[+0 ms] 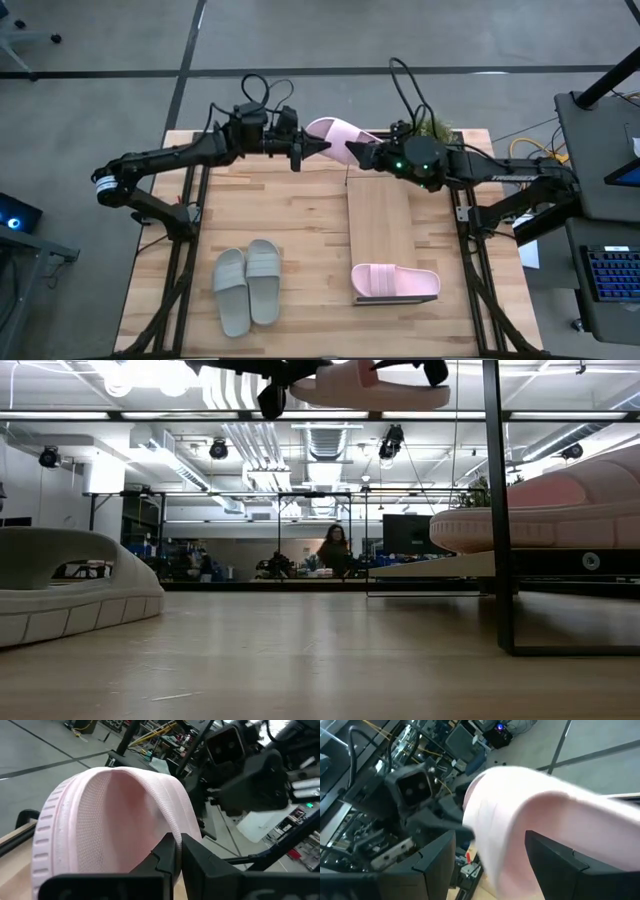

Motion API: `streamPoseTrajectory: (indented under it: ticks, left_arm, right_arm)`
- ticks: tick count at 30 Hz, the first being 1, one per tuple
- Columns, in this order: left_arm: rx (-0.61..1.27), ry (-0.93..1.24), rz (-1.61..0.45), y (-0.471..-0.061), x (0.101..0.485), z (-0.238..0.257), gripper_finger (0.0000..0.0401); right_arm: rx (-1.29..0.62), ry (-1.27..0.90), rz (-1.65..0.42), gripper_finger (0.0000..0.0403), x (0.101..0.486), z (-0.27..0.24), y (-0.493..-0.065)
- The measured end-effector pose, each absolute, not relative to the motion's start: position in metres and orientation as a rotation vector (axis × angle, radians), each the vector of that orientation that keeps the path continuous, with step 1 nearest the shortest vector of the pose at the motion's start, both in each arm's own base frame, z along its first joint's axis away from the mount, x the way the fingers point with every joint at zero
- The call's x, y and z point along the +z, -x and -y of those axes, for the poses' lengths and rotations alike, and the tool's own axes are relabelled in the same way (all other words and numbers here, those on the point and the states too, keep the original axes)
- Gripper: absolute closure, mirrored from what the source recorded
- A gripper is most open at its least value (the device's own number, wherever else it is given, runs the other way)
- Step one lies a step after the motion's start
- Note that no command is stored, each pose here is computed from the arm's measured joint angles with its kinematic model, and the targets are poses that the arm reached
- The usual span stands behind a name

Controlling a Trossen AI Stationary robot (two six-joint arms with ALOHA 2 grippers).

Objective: Pick and place slides into the shelf
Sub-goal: Put the pink slide on the shelf

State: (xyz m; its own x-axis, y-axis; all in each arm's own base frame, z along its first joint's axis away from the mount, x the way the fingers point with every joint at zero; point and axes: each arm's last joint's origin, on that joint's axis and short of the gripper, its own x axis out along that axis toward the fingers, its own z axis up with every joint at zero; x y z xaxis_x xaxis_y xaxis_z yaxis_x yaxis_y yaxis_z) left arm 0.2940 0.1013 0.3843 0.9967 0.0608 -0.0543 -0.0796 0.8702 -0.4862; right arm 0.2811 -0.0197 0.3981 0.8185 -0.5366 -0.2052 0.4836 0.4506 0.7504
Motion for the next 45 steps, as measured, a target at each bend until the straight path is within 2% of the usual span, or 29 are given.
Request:
streamPoseTrajectory:
  ticks: [12, 15, 19, 26, 27, 37, 40, 45]
  left_arm:
    - [0.03, 0.503, -0.027, -0.298, 0.387, -0.087, 0.0401]
    - [0.029, 0.503, -0.027, -0.298, 0.387, -0.087, 0.0401]
    - [0.024, 0.501, -0.028, -0.298, 0.387, -0.087, 0.0401]
    - [0.02, 0.501, -0.03, -0.298, 0.387, -0.087, 0.0401]
    - [0.019, 0.5, -0.03, -0.298, 0.387, -0.087, 0.0401]
    - [0.013, 0.499, -0.026, -0.298, 0.387, -0.088, 0.0399]
    - [-0.003, 0.499, -0.028, -0.298, 0.387, -0.087, 0.0379]
    - [-0.002, 0.492, -0.014, -0.297, 0.39, -0.089, 0.0323]
  right_arm:
    - [-0.647, -0.942, 0.072, 0.0173, 0.393, 0.023, -0.288]
    - [-0.645, -0.946, 0.075, 0.0183, 0.391, 0.023, -0.292]
    - [-0.642, -0.945, 0.063, 0.0229, 0.388, 0.023, -0.295]
    - [-0.61, -0.901, 0.041, 0.0373, 0.39, 0.022, -0.294]
    - [-0.605, -0.888, 0.035, 0.0382, 0.391, 0.022, -0.293]
    - [-0.566, -0.885, 0.008, 0.0393, 0.395, 0.021, -0.285]
    - [-0.586, -0.871, -0.018, 0.0393, 0.395, 0.021, -0.279]
    - [-0.611, -0.861, -0.05, 0.0393, 0.395, 0.021, -0.271]
